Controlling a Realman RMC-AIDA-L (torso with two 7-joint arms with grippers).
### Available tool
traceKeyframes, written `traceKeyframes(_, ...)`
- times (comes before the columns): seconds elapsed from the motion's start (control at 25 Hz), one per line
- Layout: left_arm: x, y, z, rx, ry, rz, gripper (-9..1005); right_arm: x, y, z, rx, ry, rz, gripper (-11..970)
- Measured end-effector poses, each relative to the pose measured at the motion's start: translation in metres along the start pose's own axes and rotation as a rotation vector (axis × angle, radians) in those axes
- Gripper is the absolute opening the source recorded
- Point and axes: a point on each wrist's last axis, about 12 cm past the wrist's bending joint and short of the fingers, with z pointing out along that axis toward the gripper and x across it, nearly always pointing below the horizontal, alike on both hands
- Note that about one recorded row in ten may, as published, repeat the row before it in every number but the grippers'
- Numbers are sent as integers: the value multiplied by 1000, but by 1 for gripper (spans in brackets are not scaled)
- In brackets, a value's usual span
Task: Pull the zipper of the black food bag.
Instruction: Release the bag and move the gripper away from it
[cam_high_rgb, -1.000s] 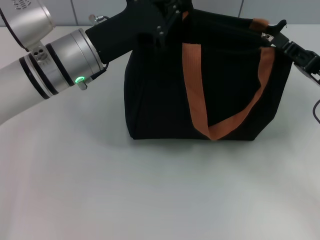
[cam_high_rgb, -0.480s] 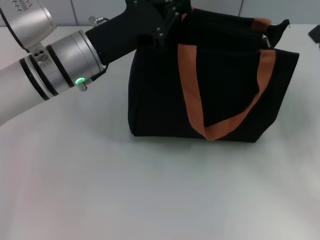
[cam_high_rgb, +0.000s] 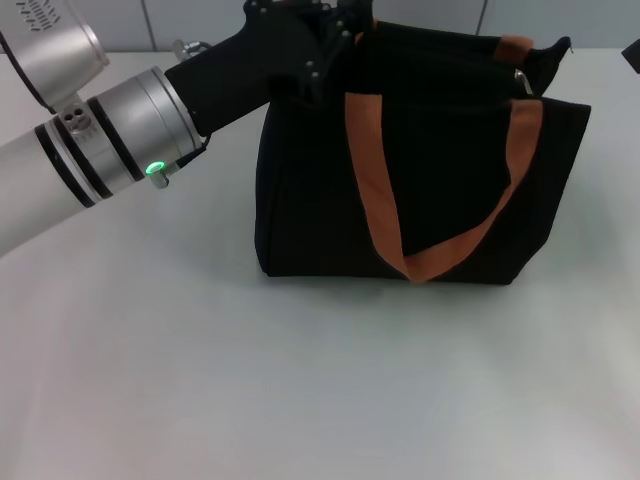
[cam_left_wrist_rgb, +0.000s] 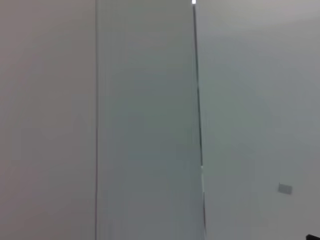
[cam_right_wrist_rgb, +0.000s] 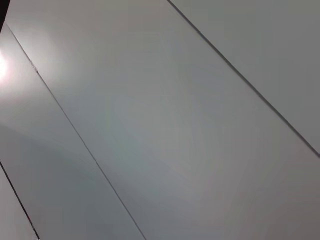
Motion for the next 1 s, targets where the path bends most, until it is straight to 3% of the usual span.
traceKeyframes(0.44, 11, 4, -13, -75, 32, -101, 42, 6, 7, 1, -41, -15, -89, 717)
traceKeyframes(0.52, 13, 4, -22, -96, 29, -111, 98, 7, 8, 0, -47, -4, -89, 784)
traceKeyframes(0.68, 18, 10, -50, -187, 18, -124, 210, 6, 7, -7, -19, -25, -93, 782)
traceKeyframes(0.76, 18, 12, -62, -225, 5, -129, 429, 4, 6, -19, 28, -73, -94, 780)
traceKeyframes(0.8, 20, 16, -81, -291, -16, -141, 460, 3, 7, -24, 42, -99, -98, 780)
traceKeyframes(0.92, 22, 17, -107, -374, -43, -161, 553, 1, 13, -35, 33, -161, -121, 778)
traceKeyframes(1.0, 22, 17, -107, -374, -43, -161, 615, -1, 17, -38, 6, -182, -132, 776)
